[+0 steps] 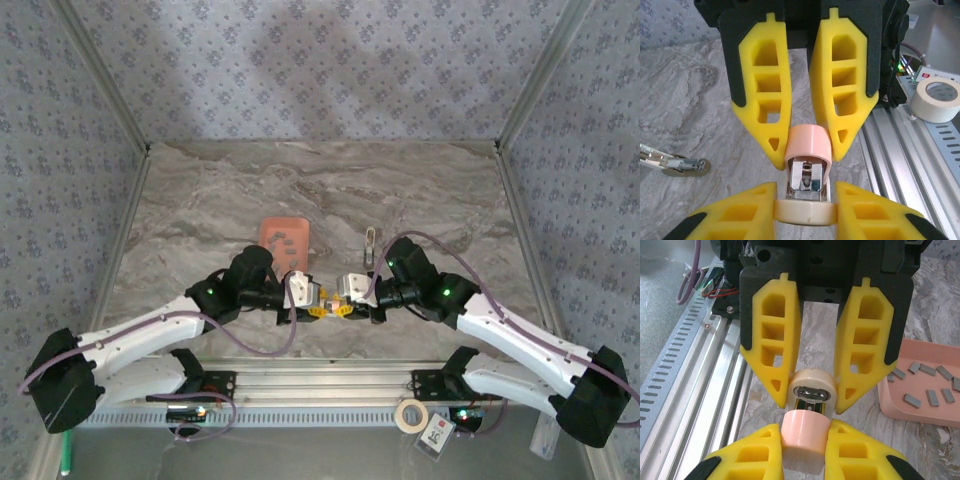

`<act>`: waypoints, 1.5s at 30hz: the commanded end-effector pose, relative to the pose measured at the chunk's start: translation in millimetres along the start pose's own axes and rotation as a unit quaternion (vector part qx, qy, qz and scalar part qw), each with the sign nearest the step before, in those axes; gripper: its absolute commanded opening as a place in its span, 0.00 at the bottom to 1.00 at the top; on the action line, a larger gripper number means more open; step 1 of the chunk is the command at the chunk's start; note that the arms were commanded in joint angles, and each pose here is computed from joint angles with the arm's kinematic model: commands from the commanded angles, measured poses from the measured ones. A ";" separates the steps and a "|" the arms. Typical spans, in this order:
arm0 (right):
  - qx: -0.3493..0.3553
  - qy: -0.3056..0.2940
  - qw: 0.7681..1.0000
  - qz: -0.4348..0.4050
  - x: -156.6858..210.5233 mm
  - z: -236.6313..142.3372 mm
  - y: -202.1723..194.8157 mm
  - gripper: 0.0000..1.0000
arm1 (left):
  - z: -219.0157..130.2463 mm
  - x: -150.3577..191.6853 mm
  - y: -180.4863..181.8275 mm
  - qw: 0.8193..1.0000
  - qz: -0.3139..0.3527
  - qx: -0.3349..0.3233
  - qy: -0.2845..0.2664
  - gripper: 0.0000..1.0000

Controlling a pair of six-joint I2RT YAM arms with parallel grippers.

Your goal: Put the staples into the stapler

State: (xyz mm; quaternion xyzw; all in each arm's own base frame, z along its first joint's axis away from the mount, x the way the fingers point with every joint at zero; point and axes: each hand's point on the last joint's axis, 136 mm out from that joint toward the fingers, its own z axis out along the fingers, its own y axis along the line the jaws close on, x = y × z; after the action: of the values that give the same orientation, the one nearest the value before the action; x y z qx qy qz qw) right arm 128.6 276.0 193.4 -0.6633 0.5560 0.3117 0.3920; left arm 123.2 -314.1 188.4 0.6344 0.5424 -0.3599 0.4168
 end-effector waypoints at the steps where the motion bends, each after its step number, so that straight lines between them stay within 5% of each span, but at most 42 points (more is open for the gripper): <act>1: -0.002 -0.009 1.000 -0.013 -10.2 -7.1 0.2 0.00 | -1.8 -17.7 -3.8 1.000 0.022 0.014 -0.016 0.24; 24: 0.142 -0.155 0.965 0.159 36.3 -42.8 -44.6 0.02 | -45.6 -41.5 32.6 0.980 -0.033 -0.133 -0.142 0.13; 31: 0.152 -0.167 0.944 0.242 44.9 -41.5 -47.7 0.31 | -56.9 -50.7 43.8 0.972 -0.015 -0.176 -0.156 0.13; 40: 0.137 -0.206 0.888 0.387 19.1 -55.1 -55.7 0.63 | -53.2 -46.3 49.1 0.972 0.005 -0.187 -0.143 0.14; 45: 0.101 -0.221 0.854 0.460 2.3 -55.4 -62.5 0.66 | -50.7 -47.3 48.8 0.973 0.006 -0.181 -0.144 0.14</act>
State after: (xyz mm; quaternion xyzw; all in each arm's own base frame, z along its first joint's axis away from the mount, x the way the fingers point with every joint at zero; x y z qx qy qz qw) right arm 187.8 225.6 211.8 -0.2521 0.7175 0.4955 0.4197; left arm 162.3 -288.4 243.9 0.4961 0.5498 -0.3430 0.5778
